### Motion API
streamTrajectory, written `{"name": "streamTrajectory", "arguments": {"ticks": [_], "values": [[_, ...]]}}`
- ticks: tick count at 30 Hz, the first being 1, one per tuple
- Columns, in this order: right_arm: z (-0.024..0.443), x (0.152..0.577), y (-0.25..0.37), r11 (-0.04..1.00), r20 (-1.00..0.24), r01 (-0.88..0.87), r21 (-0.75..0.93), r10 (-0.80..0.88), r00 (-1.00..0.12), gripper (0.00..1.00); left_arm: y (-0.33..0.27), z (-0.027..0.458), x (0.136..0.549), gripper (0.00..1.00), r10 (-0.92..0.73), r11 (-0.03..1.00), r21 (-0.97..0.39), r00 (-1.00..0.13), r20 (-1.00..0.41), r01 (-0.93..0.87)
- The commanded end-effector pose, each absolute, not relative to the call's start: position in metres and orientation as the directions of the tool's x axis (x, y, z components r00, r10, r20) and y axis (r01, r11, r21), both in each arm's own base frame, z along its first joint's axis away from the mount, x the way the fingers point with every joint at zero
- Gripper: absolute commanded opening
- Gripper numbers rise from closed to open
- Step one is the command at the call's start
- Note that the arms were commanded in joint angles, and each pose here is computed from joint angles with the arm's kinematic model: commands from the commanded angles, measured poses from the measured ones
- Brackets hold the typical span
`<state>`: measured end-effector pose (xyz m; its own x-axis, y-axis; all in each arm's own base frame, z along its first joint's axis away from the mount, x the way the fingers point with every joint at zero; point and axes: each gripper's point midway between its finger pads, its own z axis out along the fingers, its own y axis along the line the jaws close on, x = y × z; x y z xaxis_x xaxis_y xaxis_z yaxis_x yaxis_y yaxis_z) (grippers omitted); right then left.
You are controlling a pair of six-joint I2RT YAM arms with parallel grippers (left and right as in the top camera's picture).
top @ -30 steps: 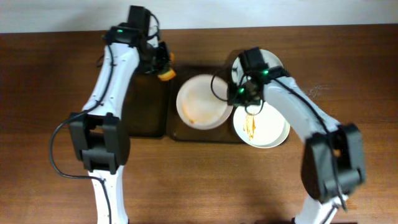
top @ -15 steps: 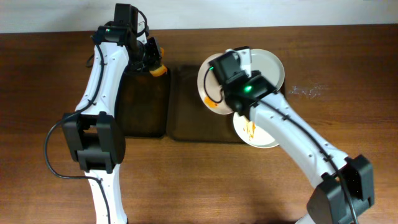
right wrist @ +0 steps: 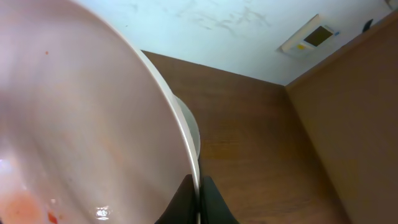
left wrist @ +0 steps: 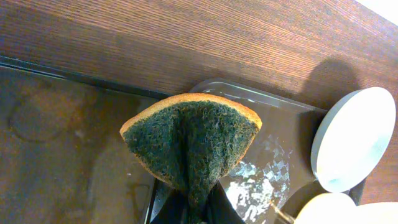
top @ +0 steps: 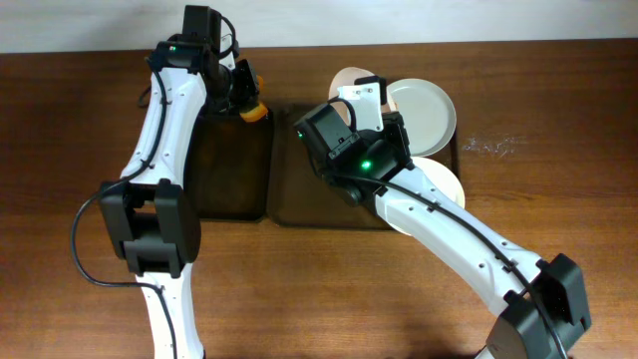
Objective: Clean dirty plates on tray and stack at the side
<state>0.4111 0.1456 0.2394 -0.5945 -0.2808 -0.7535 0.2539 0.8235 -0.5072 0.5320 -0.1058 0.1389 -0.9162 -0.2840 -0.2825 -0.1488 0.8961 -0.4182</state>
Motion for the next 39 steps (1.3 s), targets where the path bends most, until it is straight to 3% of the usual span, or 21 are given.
{"name": "streamTrajectory", "arguments": {"ticks": [1,6,8,12,14,16,20,24,29,33,35,37,39], "values": [[0.213,0.415,0.16,0.875,-0.764,0.241,-0.42,-0.198,-0.614,0.04,-0.113,0.159,0.532,0.0,-0.259,0.897,-0.429,-0.91,-0.323,-0.104],[0.131,0.421,0.184,0.974,-0.626,0.155,-0.163,0.019,-0.78,0.04,-0.123,0.154,0.525,0.0,-0.248,0.899,-0.426,-0.922,-0.297,-0.104],[0.098,0.425,0.185,0.984,-0.507,0.175,-0.002,0.15,-0.849,0.04,-0.126,0.148,0.521,0.0,-0.248,0.899,-0.423,-0.929,-0.276,-0.114],[0.056,0.427,0.186,0.967,-0.311,0.183,0.177,0.231,-0.922,0.04,-0.131,0.143,0.519,0.0,-0.238,0.901,-0.419,-0.935,-0.262,-0.112],[0.039,0.425,0.189,0.959,-0.227,0.141,0.246,0.198,-0.953,0.04,-0.131,0.143,0.52,0.0,-0.238,0.901,-0.42,-0.934,-0.265,-0.11],[0.029,0.422,0.191,0.949,-0.174,0.102,0.299,0.159,-0.972,0.18,-0.131,0.143,0.52,0.0,-0.238,0.901,-0.421,-0.934,-0.266,-0.11],[0.03,0.429,0.189,0.951,-0.22,-0.035,0.306,0.035,-0.975,0.42,-0.132,0.143,0.52,0.0,-0.238,0.901,-0.421,-0.934,-0.265,-0.109],[0.03,0.44,0.182,0.94,-0.309,-0.227,0.254,-0.143,-0.94,0.46,-0.133,0.142,0.518,0.0,-0.235,0.901,-0.419,-0.937,-0.259,-0.11],[0.034,0.457,0.179,0.935,-0.389,-0.302,0.188,-0.211,-0.897,0.46,-0.145,0.142,0.515,0.0,-0.213,0.904,-0.418,-0.942,-0.259,-0.089],[0.013,0.458,0.18,0.931,-0.37,-0.315,0.185,-0.231,-0.9,0.41,-0.15,0.141,0.513,0.0,-0.202,0.905,-0.418,-0.945,-0.257,-0.08],[0.007,0.455,0.181,0.929,-0.356,-0.315,0.195,-0.232,-0.905,0.3,-0.154,0.141,0.512,0.0,-0.196,0.906,-0.417,-0.947,-0.254,-0.075],[0.008,0.456,0.184,0.929,-0.359,-0.304,0.212,-0.215,-0.908,0.08,-0.16,0.14,0.508,0.0,-0.182,0.908,-0.415,-0.951,-0.249,-0.065],[0.007,0.456,0.183,0.94,-0.345,-0.251,0.231,-0.162,-0.925,0.04,-0.168,0.133,0.503,0.0,-0.17,0.917,-0.394,-0.956,-0.24,-0.064]]}}
